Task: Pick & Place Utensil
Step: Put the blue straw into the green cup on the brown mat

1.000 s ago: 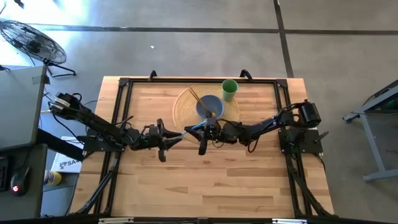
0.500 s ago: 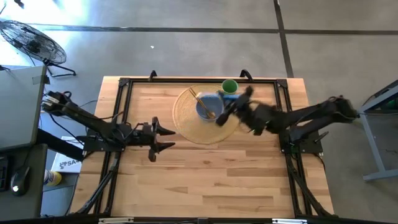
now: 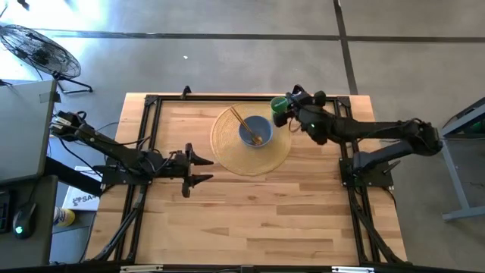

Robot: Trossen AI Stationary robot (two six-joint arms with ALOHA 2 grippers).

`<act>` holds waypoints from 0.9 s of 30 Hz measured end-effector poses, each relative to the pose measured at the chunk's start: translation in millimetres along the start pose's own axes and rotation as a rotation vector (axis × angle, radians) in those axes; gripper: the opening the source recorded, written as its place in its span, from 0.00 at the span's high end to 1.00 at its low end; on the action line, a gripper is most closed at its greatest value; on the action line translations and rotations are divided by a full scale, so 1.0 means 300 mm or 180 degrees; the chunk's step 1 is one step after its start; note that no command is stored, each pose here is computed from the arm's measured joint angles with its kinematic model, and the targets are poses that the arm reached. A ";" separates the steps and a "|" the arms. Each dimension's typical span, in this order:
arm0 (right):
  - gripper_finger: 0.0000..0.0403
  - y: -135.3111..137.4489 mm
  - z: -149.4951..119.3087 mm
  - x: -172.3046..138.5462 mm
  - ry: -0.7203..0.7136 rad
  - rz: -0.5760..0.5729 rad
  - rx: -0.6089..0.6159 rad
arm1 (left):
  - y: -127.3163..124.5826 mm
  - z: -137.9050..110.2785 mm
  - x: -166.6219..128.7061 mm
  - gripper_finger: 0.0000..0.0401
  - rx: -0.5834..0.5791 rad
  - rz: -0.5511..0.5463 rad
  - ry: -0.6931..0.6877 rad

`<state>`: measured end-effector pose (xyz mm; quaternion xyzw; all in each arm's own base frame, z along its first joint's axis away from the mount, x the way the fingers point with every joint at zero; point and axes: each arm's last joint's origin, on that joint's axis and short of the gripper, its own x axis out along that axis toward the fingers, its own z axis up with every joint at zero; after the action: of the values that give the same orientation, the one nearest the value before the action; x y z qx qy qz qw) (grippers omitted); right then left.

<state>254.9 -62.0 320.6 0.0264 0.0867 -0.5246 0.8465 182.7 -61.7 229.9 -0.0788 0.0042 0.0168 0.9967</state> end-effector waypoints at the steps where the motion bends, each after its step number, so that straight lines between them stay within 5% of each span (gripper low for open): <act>1: 0.99 -0.013 -0.007 0.018 0.0078 -0.0006 0.0047 | 0.000 -0.002 0.000 0.45 0.0009 0.0003 0.0020; 13: 0.93 -0.066 -0.092 0.156 0.0617 0.0182 0.0117 | 0.002 -0.010 0.000 0.45 0.0042 0.0014 0.0094; 20: 0.76 -0.074 -0.169 0.234 0.0855 -0.0005 0.0078 | 0.001 -0.010 0.000 0.45 0.0032 0.0008 0.0095; 27: 0.54 -0.091 -0.068 0.219 0.0700 -0.0001 0.0131 | 0.004 0.000 -0.007 0.45 0.0013 0.0041 0.0040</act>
<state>256.7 -129.5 290.4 0.1011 0.1683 -0.5202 0.8311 180.7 -60.5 229.7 -0.0769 0.0110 0.0227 0.9967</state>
